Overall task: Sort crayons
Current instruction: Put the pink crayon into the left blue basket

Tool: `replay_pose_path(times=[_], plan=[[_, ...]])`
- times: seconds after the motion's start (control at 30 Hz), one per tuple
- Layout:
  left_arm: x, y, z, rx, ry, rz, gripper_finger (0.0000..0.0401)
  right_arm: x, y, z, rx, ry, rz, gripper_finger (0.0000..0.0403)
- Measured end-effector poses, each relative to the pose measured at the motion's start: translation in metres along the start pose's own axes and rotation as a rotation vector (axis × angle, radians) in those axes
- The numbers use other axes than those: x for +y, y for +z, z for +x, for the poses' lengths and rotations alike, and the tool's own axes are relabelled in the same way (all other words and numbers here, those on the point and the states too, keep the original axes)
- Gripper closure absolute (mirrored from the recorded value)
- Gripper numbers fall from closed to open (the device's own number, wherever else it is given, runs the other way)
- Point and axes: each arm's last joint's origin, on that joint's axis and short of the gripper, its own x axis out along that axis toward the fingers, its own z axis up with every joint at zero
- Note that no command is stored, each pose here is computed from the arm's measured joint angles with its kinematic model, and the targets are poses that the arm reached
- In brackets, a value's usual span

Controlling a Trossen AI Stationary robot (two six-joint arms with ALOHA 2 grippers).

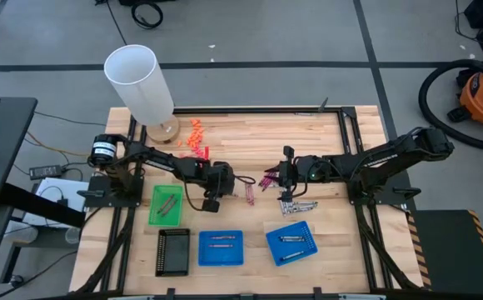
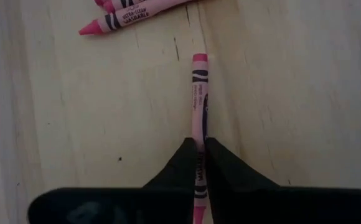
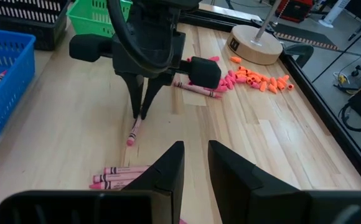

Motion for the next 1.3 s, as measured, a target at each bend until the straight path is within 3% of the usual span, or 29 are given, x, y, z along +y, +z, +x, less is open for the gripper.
replay_pose_path(times=[0.17, 0.47, 0.73, 1.0, 1.3], plan=[[-0.002, 0.0, -0.008, 0.008, -0.003, -0.013, 0.0381, 0.0, 0.0, 0.0, 0.0, 0.0, 0.0, 0.032], [-0.02, 0.018, -0.046, -0.138, -0.009, -0.027, 0.0381, 0.0, 0.0, 0.0, 0.001, 0.0, 0.004, 0.032], [-0.053, 0.03, -0.075, -0.271, -0.239, -0.13, 0.0381, 0.0, 0.0, 0.0, 0.001, 0.0, 0.003, 0.032], [-0.097, 0.034, -0.069, -0.239, -0.411, -0.202, 0.0381, 0.0, 0.0, 0.0, -0.001, -0.001, 0.004, 0.032], [-0.129, 0.027, -0.049, -0.133, -0.426, -0.246, 0.0377, 0.0, 0.001, 0.0, -0.008, -0.001, 0.007, 0.032]])
